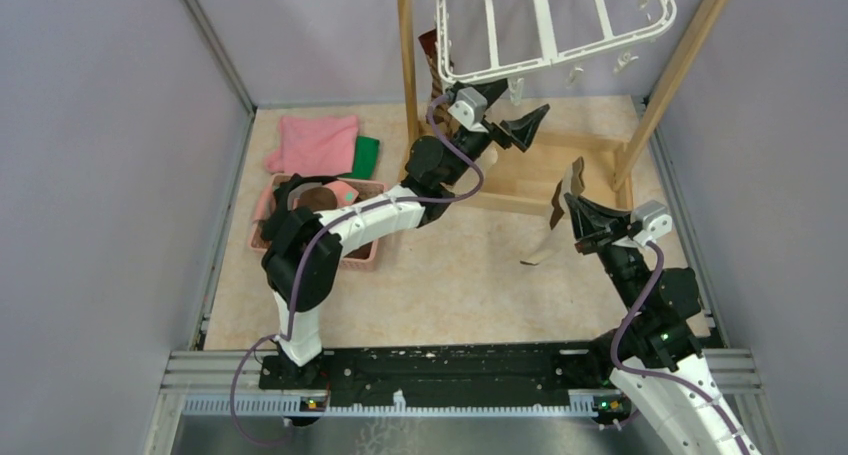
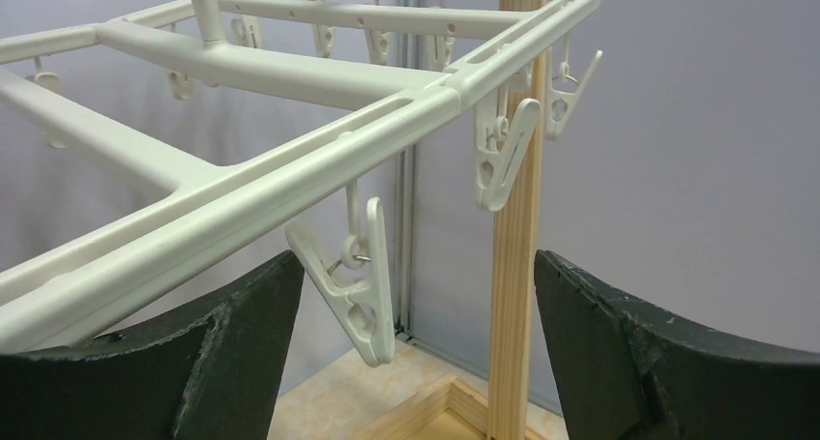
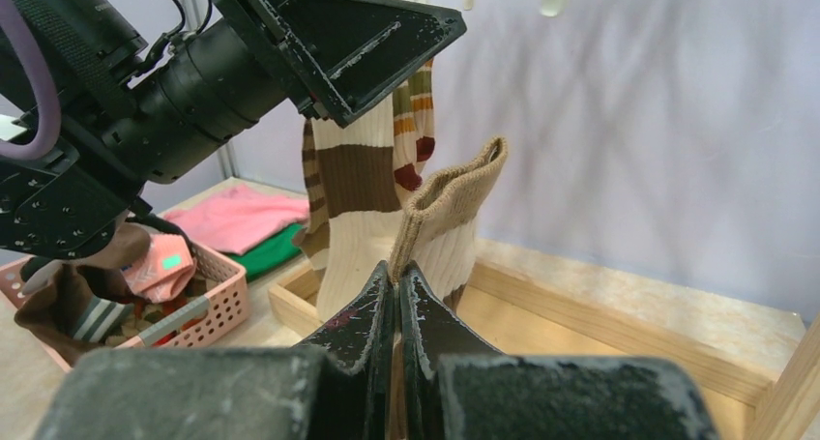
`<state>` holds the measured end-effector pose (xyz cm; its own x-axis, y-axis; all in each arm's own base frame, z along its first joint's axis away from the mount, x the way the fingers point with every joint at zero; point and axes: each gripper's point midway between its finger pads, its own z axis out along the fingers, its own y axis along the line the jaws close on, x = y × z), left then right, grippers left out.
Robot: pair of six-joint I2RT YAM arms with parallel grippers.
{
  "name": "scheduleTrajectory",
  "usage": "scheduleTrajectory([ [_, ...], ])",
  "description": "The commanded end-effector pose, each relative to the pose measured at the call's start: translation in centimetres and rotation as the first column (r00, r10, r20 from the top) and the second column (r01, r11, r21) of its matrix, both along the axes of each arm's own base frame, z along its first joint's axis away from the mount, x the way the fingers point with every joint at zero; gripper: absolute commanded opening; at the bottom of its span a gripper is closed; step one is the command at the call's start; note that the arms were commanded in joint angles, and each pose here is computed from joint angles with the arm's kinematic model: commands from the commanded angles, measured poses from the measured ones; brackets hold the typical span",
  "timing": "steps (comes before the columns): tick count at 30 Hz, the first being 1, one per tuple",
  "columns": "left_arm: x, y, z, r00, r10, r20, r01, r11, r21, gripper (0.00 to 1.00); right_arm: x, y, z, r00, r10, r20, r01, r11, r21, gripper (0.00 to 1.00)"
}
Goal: Clip the socks to the hanger
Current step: Clamp the sock onto the hanger.
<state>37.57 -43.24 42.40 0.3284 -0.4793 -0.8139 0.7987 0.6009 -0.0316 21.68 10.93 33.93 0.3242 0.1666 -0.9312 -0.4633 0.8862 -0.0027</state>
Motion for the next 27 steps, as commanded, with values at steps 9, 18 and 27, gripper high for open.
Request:
scheduleTrajectory([
  [9,-0.5,1.3,2.4,0.985,-0.17,-0.026,0.167,0.982,-0.089,0.89,-0.5,0.2,1.0,0.999,0.02,0.041,-0.02,1.0,0.014,0.0],
  [18,-0.1,2.4,3.1,0.97,-0.242,-0.025,0.236,0.96,-0.152,0.89,-0.6,0.1,1.0,0.999,0.021,0.041,-0.022,1.0,0.012,0.0],
  [27,-0.1,3.4,3.6,0.955,-0.298,-0.006,0.292,0.94,-0.179,0.84,-0.6,0.1,1.0,0.999,0.021,0.04,-0.022,1.0,0.012,0.0],
])
